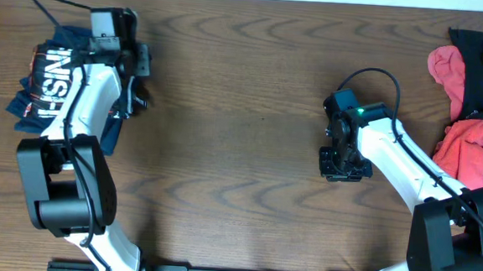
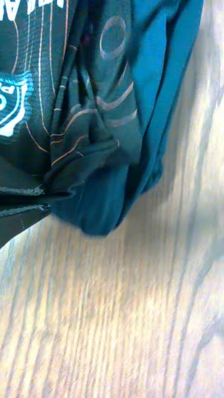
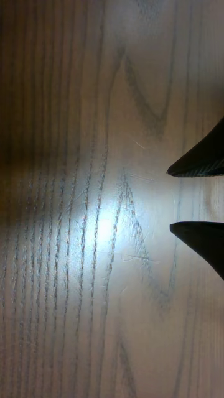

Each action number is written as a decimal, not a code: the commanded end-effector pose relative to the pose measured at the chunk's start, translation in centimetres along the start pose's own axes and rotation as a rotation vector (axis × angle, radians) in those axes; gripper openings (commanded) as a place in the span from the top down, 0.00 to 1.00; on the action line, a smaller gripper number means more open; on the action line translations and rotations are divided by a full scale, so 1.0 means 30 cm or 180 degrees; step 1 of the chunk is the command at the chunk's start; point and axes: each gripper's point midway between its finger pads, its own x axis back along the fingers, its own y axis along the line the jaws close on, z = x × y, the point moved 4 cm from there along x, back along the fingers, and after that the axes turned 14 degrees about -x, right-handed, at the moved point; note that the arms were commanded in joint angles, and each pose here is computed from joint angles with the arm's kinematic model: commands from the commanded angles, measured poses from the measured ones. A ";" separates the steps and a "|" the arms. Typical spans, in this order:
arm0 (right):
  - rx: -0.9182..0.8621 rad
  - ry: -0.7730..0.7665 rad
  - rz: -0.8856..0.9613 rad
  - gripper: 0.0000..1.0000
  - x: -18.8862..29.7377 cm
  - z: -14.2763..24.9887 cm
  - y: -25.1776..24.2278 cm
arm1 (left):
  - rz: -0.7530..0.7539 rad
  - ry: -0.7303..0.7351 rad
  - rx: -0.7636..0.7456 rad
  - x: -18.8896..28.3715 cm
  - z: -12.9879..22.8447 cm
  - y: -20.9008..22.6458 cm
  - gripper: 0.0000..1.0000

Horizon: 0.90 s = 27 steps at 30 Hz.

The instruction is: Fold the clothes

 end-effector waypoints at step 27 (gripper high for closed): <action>-0.0608 -0.1124 -0.1177 0.33 0.095 -0.290 0.141 | 0.1103 0.0794 -0.0284 0.340 0.142 -0.393 0.02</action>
